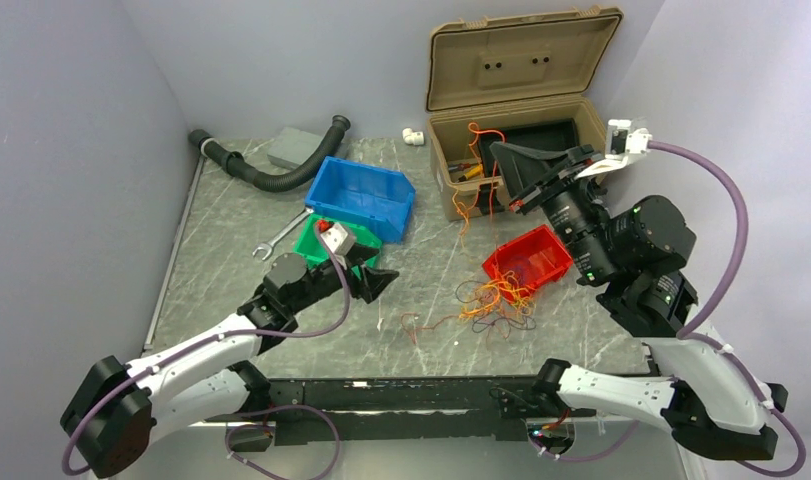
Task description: Untangle the cables
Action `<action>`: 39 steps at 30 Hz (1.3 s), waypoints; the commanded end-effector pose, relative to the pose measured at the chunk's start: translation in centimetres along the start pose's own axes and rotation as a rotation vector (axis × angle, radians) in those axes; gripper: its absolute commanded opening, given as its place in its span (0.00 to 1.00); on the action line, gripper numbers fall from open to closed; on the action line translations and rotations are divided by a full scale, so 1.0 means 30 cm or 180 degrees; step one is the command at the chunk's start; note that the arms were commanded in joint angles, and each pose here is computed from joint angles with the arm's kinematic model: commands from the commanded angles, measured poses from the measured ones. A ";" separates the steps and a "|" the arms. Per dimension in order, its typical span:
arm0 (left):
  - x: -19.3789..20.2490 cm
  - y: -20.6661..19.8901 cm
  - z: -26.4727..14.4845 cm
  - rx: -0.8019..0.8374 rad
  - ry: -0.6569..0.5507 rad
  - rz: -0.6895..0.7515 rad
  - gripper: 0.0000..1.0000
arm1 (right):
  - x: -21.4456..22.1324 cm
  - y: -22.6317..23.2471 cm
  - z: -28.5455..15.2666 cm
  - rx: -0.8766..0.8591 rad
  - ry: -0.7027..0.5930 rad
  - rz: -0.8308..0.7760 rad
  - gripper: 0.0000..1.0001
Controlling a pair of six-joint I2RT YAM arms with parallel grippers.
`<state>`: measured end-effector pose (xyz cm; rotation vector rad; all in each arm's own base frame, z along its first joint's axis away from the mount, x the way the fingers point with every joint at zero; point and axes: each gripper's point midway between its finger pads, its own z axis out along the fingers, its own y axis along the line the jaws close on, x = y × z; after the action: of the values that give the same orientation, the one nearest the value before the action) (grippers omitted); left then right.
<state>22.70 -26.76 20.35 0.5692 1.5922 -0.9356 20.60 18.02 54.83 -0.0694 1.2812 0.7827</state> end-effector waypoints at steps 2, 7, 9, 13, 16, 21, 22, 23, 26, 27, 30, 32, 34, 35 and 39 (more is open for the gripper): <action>-0.210 -0.153 0.073 0.0652 -0.0507 0.0529 0.77 | -0.012 0.026 0.003 -0.0117 -0.0041 0.0065 0.00; -0.247 -0.214 0.138 0.0858 -0.0579 0.0586 0.76 | 0.029 0.045 0.025 -0.0185 0.0050 0.0087 0.00; -0.250 -0.225 0.164 0.0905 -0.0569 0.0588 0.76 | 0.046 0.055 0.036 -0.0219 0.0080 0.0100 0.00; -0.249 -0.240 0.213 0.1005 -0.0539 0.0540 0.76 | 0.068 0.074 0.058 -0.0282 0.0102 0.0133 0.00; -0.226 -0.194 0.265 0.0782 -0.0379 0.0476 0.68 | 0.080 0.081 0.075 -0.0300 0.0099 0.0125 0.00; -0.195 -0.017 0.289 -0.0125 -0.0311 0.0364 0.00 | 0.094 0.067 0.083 -0.0231 0.0104 0.0097 0.00; -0.181 0.013 0.276 -0.0266 -0.0325 0.0314 0.00 | 0.097 0.060 0.081 -0.0201 0.0102 0.0081 0.00; -0.173 0.031 0.260 -0.0335 -0.0360 0.0274 0.00 | 0.093 0.047 0.075 -0.0152 0.0084 0.0073 0.00; -0.128 0.055 0.212 -0.0355 -0.0389 0.0185 0.00 | 0.086 -0.003 0.053 0.0050 0.0040 0.0029 0.00; -0.101 0.059 0.197 -0.0350 -0.0333 0.0161 0.00 | 0.084 -0.021 0.045 0.0123 0.0029 0.0013 0.00; -0.016 0.093 0.154 -0.0438 -0.0162 -0.0009 0.00 | 0.073 -0.072 0.012 0.0315 -0.0015 -0.0033 0.00; 0.045 0.119 0.121 -0.0468 -0.0067 -0.0209 0.00 | 0.063 -0.109 -0.012 0.0458 -0.0048 -0.0067 0.00; 0.100 0.131 0.094 -0.0418 0.0033 -0.0382 0.00 | 0.056 -0.137 -0.031 0.0564 -0.0065 -0.0125 0.00; 0.117 0.129 0.086 -0.0385 0.0065 -0.0415 0.00 | 0.056 -0.149 -0.038 0.0609 -0.0059 -0.0155 0.00; 0.141 0.100 0.072 -0.0213 0.0129 -0.0400 0.12 | 0.063 -0.170 -0.057 0.0677 -0.0017 -0.0214 0.00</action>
<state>26.37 -28.22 20.04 0.4343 1.5461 -0.9567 23.20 18.66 44.85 -0.1062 1.5265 0.5652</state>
